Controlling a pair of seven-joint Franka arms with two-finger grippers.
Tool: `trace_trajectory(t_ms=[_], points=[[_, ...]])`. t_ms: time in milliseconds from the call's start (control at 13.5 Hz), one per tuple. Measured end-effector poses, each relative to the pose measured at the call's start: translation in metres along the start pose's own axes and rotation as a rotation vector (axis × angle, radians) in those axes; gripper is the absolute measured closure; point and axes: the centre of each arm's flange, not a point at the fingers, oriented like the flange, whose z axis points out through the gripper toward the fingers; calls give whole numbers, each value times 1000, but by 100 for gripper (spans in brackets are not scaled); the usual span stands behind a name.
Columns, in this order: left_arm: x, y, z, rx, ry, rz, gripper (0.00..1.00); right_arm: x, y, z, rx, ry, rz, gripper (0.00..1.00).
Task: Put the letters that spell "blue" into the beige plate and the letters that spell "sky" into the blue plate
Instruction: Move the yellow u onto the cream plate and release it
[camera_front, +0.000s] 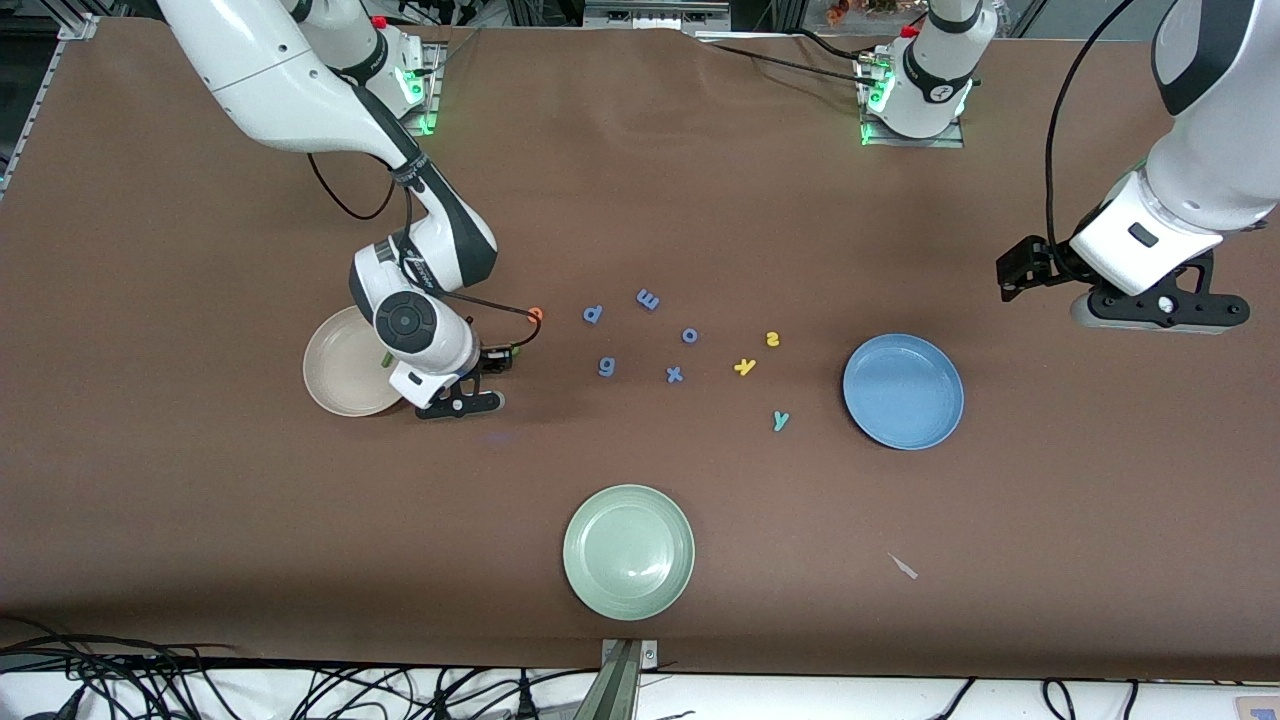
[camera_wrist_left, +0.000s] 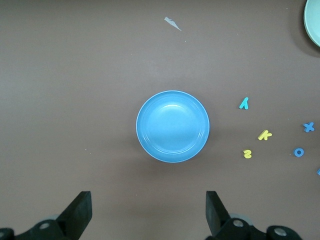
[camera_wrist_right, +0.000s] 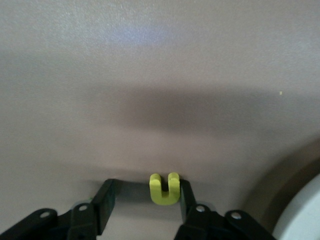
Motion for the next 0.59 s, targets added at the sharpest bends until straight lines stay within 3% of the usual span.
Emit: trace_trajectory(t_ms=[74,148,296,593], points=[[0,0,0,0,0,0,0,0,0,0,0,1,0,43],[0,0,0,0,0,0,0,0,1,-1,-1,2,0,50],[0,0,0,0,0,0,0,1,1,-4,-1,4,1,71],[0,0,0,0,0,0,0,2,12,-13,-18,-3,-17,74]])
